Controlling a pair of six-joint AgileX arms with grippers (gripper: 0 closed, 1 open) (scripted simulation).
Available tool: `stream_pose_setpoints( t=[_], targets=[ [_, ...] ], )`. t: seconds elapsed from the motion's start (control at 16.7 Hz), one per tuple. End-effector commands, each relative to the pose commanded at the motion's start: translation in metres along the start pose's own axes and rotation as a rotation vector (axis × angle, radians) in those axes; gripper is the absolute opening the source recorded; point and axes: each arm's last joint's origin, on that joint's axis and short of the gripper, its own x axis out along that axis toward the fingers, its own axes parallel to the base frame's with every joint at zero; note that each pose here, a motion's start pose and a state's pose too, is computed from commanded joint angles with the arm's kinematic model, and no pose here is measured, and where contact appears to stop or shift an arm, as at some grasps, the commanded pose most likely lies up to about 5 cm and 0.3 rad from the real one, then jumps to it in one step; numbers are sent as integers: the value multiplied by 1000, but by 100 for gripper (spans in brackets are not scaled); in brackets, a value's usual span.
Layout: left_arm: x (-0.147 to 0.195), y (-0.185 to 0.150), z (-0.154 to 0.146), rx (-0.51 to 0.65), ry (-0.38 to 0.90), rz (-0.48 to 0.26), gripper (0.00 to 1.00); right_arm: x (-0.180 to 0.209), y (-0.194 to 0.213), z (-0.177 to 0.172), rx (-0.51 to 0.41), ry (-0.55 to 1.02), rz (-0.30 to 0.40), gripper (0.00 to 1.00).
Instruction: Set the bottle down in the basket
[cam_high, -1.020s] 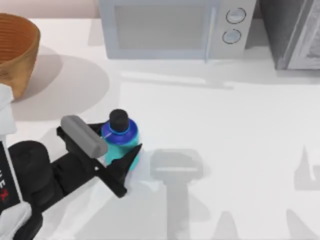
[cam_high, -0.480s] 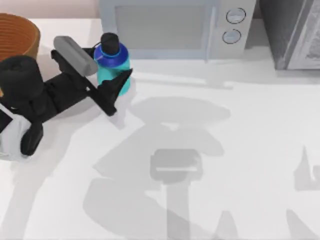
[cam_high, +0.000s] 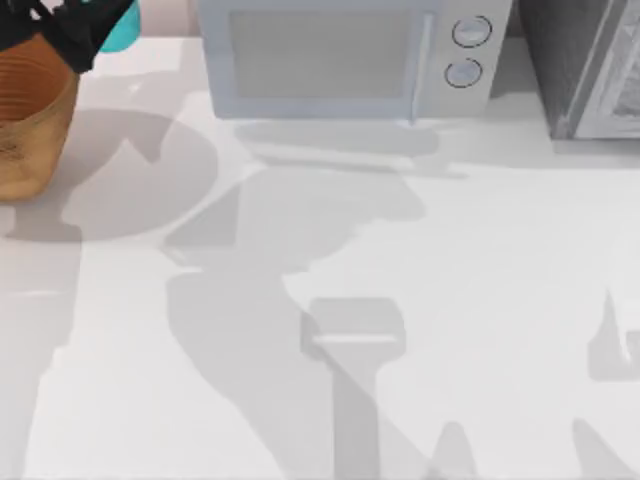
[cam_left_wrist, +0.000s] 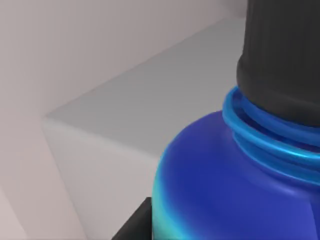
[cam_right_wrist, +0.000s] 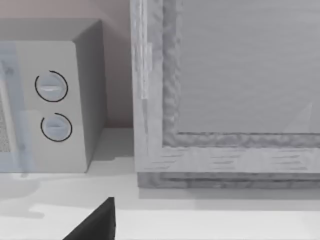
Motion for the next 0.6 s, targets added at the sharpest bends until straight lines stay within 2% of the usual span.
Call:
stream_pose_setpoints(
  t=[0.3,0.6],
  targets=[
    [-72,67,23,-51,46,5,0,0,0,0,0,0,0,100],
    [-146,96,34,-131,53,17,0,0,0,0,0,0,0,100]
  ],
)
